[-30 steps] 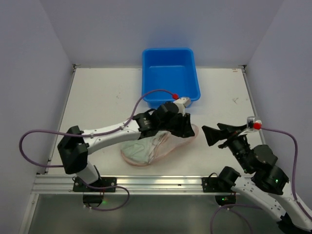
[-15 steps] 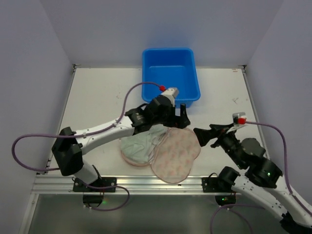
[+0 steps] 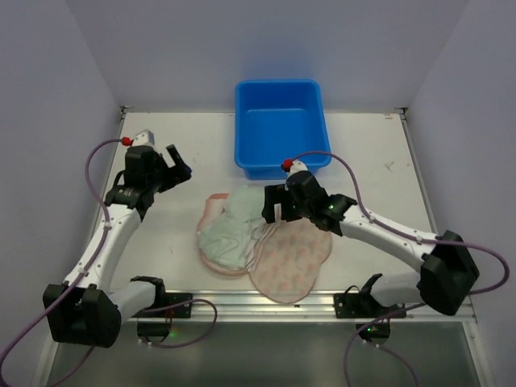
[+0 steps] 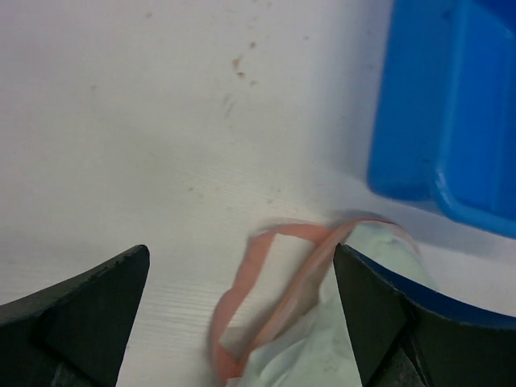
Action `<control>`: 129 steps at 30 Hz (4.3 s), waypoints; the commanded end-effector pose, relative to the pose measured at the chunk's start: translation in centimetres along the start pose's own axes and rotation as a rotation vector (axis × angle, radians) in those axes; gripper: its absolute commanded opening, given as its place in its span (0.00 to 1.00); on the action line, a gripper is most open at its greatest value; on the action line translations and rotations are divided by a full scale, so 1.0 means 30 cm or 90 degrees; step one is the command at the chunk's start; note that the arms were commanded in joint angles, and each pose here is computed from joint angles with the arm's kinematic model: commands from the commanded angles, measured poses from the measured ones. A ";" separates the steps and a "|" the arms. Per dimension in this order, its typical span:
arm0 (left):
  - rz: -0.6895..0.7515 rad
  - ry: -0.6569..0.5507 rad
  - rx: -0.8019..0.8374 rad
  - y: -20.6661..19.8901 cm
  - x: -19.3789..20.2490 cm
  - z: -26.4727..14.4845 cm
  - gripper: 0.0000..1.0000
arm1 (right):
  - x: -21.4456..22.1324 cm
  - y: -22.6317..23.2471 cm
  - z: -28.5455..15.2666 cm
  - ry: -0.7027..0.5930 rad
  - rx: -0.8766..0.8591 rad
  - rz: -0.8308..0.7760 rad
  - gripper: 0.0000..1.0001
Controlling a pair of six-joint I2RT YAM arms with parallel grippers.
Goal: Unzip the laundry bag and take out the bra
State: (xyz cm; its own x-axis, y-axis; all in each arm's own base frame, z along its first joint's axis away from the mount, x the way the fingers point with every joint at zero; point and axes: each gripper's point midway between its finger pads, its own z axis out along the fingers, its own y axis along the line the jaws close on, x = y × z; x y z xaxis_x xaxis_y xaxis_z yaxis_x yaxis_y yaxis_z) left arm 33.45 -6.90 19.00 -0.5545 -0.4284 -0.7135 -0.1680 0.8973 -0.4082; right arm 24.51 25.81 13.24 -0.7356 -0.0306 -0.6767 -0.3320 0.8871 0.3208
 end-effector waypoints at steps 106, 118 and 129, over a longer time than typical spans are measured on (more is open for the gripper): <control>0.019 0.044 -0.044 0.263 0.136 0.041 1.00 | -1.141 -0.203 0.248 -0.311 -0.018 -0.459 0.00; 0.010 0.065 -0.038 0.269 0.154 0.059 1.00 | -1.316 -0.426 0.360 -0.363 0.132 -0.347 0.77; 0.012 0.039 -0.018 0.247 0.129 0.036 1.00 | -1.174 -0.079 -0.078 -0.390 -0.027 -0.292 0.99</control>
State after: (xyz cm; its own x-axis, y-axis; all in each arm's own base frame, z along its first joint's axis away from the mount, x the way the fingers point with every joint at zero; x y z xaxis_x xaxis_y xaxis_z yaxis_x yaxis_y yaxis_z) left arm 30.19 -2.06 10.97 -0.6495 -0.4254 -0.6302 -0.2330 0.9003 -0.3676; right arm 56.01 21.24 28.71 -0.1999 -0.2389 -0.9502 -0.4732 0.8727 -0.1199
